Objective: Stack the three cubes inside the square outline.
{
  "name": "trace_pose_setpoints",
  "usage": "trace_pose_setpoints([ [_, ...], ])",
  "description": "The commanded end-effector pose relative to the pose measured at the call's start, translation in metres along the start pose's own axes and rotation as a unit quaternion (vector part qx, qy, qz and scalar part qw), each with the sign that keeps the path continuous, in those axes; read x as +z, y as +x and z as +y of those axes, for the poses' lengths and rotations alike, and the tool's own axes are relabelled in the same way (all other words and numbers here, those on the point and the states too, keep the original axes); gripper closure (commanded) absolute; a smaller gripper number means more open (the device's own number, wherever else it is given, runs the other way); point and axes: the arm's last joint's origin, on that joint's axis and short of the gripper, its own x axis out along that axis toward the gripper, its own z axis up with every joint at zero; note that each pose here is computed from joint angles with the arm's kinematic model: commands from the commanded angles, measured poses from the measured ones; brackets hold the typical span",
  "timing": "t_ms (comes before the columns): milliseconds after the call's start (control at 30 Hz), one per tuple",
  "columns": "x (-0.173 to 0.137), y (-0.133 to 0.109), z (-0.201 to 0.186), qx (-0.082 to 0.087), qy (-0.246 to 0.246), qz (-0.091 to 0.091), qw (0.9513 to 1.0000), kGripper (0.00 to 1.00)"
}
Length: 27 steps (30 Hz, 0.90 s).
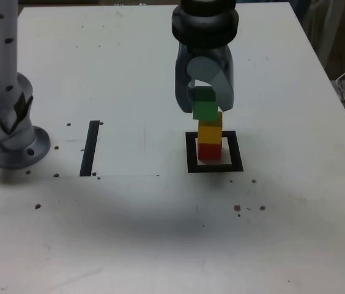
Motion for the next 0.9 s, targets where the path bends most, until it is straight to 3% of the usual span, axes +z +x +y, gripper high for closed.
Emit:
trace_pose_setpoints([
  [0, 0.001, -0.001, -0.001, 0.000, -0.001, -0.004, 1.0000, 0.80],
  [300, 0.004, 0.003, -0.001, -0.004, -0.002, -0.012, 0.9999, 0.79],
  [633, 0.006, 0.009, -0.002, -0.005, -0.001, -0.006, 1.0000, 0.76],
  [767, 0.005, 0.009, -0.002, -0.007, -0.001, -0.004, 1.0000, 0.67],
  [867, 0.005, 0.010, -0.003, -0.009, 0.000, -0.003, 1.0000, 0.52],
])
